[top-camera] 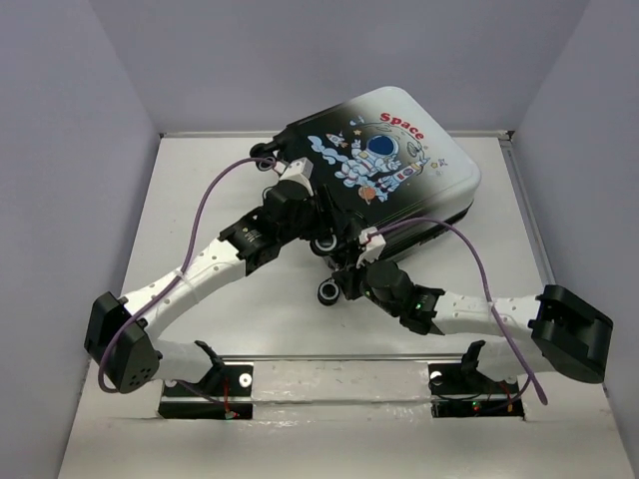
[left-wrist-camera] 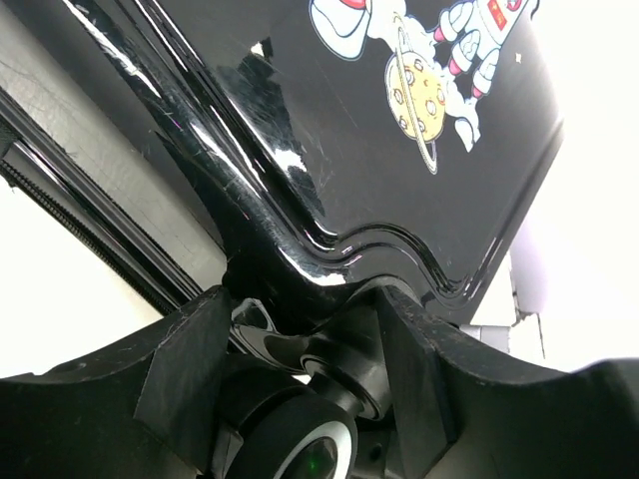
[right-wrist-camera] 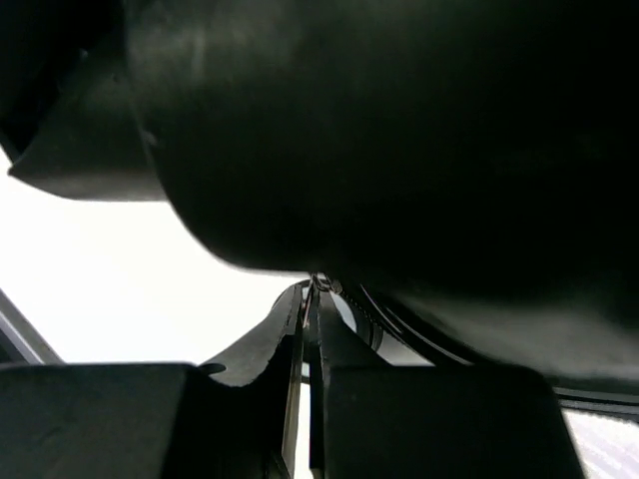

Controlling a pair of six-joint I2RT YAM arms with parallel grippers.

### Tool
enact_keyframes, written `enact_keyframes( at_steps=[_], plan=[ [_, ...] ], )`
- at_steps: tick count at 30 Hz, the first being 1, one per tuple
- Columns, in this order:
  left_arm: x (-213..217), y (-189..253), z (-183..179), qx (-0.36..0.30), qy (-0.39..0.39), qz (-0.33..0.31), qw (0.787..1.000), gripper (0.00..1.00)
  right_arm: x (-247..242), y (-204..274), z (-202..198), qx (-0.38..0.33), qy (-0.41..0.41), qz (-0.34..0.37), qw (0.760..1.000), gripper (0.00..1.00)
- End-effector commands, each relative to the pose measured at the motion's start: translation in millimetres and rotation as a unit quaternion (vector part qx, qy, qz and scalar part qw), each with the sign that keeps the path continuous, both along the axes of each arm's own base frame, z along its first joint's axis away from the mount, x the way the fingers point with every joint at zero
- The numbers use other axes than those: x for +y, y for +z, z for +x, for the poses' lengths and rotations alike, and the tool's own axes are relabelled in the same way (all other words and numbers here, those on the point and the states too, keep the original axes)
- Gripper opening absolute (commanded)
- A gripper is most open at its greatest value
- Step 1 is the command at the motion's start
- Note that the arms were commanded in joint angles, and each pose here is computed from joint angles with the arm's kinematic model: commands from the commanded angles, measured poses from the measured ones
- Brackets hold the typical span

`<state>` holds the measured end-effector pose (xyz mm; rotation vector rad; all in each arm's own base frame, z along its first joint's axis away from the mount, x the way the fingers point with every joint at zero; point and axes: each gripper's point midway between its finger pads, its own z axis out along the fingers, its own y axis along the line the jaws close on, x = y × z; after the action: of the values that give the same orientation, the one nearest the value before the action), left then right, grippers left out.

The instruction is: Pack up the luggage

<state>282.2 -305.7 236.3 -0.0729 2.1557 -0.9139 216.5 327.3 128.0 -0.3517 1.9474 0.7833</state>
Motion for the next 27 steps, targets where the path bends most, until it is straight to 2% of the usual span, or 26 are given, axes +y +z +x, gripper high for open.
enact_keyframes(
  at_steps=[1,4,5,7,8,9,12,13,14,15,16,17,18,19,20,21,22,23,25,27],
  plan=[
    [-67,130,-45,-0.079,-0.169,-0.199,0.962,0.06,54,95,-35,-0.045,0.068,0.214,0.974,0.07],
    [-64,125,-51,-0.072,-0.171,-0.206,0.961,0.06,46,109,-6,-0.07,-0.019,0.269,0.96,0.07],
    [-63,126,-54,-0.067,-0.175,-0.211,0.959,0.06,44,132,-1,-0.094,-0.031,0.318,0.943,0.07],
    [-63,130,-56,-0.069,-0.176,-0.223,0.956,0.06,42,135,16,-0.087,-0.085,0.371,0.92,0.07],
    [-62,132,-58,-0.069,-0.177,-0.225,0.956,0.06,43,120,21,-0.083,-0.099,0.357,0.925,0.07],
    [-59,133,-60,-0.071,-0.176,-0.226,0.956,0.06,36,133,25,-0.092,-0.116,0.398,0.905,0.11],
    [-47,138,-63,-0.083,-0.163,-0.217,0.959,0.06,38,136,25,-0.101,-0.111,0.413,0.898,0.21],
    [-42,133,-61,-0.084,-0.153,-0.203,0.963,0.06,43,134,19,-0.103,-0.089,0.404,0.904,0.35],
    [-37,134,-58,-0.089,-0.146,-0.197,0.965,0.12,47,126,15,-0.098,-0.074,0.387,0.914,0.43],
    [-29,140,-58,-0.101,-0.138,-0.191,0.967,0.24,43,129,9,-0.092,-0.062,0.388,0.915,0.53],
    [-21,138,-55,-0.113,-0.132,-0.162,0.971,0.53,40,108,-1,-0.064,-0.045,0.371,0.925,0.69],
    [-9,141,-46,-0.127,-0.113,-0.148,0.974,0.65,37,83,-6,-0.035,-0.044,0.334,0.941,0.75],
    [4,150,-38,-0.148,-0.091,-0.136,0.975,0.76,32,70,-11,-0.013,-0.043,0.319,0.947,0.8],
    [18,151,-31,-0.165,-0.078,-0.097,0.978,0.89,19,63,-21,0.011,-0.039,0.313,0.949,0.85],
    [31,153,-22,-0.177,-0.057,-0.078,0.979,0.92,11,31,-26,0.043,-0.048,0.255,0.965,0.87],
    [60,153,0,-0.186,-0.003,-0.052,0.981,0.97,3,43,-33,0.048,-0.04,0.262,0.963,0.91],
    [75,154,13,-0.195,0.019,-0.038,0.98,0.99,-4,35,-37,0.06,-0.041,0.242,0.967,0.92],
    [89,148,28,-0.2,0.036,-0.014,0.979,0.99,-16,8,-43,0.088,-0.05,0.18,0.979,0.93],
    [134,131,63,-0.187,0.095,0.02,0.978,0.99,-27,8,-50,0.096,-0.049,0.152,0.983,0.94],
    [161,105,98,-0.167,0.11,0.05,0.979,0.99,-45,10,-55,0.099,-0.054,0.114,0.987,0.94]
  ],
)
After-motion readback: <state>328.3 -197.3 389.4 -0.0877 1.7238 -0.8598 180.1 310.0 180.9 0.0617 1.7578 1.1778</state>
